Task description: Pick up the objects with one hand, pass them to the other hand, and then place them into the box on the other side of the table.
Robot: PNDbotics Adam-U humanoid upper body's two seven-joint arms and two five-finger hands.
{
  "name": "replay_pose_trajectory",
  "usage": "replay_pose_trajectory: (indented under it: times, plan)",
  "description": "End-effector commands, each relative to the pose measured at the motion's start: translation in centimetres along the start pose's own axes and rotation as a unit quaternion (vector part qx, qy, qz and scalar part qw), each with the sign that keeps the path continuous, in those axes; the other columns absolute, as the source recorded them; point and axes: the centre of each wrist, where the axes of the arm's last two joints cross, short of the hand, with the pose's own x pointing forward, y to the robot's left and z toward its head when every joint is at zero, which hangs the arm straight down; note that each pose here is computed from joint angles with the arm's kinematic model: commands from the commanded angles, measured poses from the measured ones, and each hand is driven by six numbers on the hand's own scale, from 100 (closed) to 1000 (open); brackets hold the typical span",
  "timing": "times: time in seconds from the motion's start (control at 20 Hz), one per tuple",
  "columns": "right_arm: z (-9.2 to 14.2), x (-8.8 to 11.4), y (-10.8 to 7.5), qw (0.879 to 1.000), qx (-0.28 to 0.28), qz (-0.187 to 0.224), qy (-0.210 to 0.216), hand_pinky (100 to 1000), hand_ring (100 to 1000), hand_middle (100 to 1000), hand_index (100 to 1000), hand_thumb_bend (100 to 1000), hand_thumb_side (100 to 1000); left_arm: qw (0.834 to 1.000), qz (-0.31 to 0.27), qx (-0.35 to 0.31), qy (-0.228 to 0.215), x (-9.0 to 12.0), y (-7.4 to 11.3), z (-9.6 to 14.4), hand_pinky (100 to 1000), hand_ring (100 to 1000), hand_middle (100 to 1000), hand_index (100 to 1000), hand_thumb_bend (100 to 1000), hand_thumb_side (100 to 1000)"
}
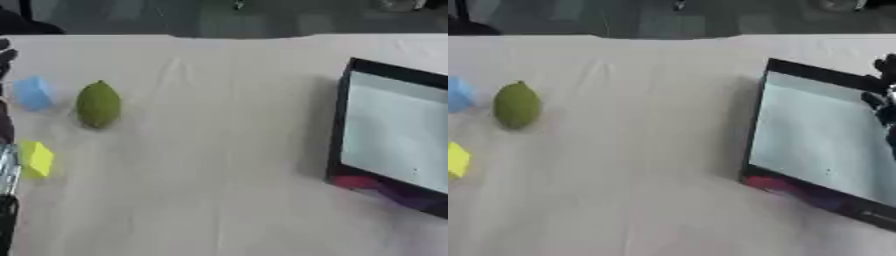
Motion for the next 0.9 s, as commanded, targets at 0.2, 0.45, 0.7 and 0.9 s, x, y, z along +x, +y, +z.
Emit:
replay_pose_trajectory:
  times: [0.2, 0.45, 0.7, 0.9]
  plan:
    - [-0.2, 1.1, -0.7, 1.000, 0.002, 0.021, -0.011, 1000, 1000, 1000, 1000, 100, 564, 0.985, -0.155, -0.065, -0.022, 3.4, 4.8, -4.1, 931, 797, 738, 815, 216, 705]
    - [0.0, 1.0, -0.9, 1.000, 0.000, 0.029, -0.005, 1000, 1000, 1000, 1000, 100, 568, 0.946, -0.271, -0.176, 0.018, 4.9, 8.0, -6.4, 923, 813, 761, 837, 277, 610]
    - [0.2, 0.9, -1.1, 0.999, -0.001, 0.038, 0.000, 1000, 1000, 1000, 1000, 100, 568, 0.881, -0.364, -0.292, 0.075, 5.9, 10.7, -7.6, 916, 834, 787, 840, 444, 476]
    - [0.4, 0.8, -1.2, 0.999, 0.000, 0.043, 0.003, 1000, 1000, 1000, 1000, 100, 570, 0.822, -0.422, -0.362, 0.125, 5.7, 11.9, -7.8, 907, 848, 804, 826, 617, 357]
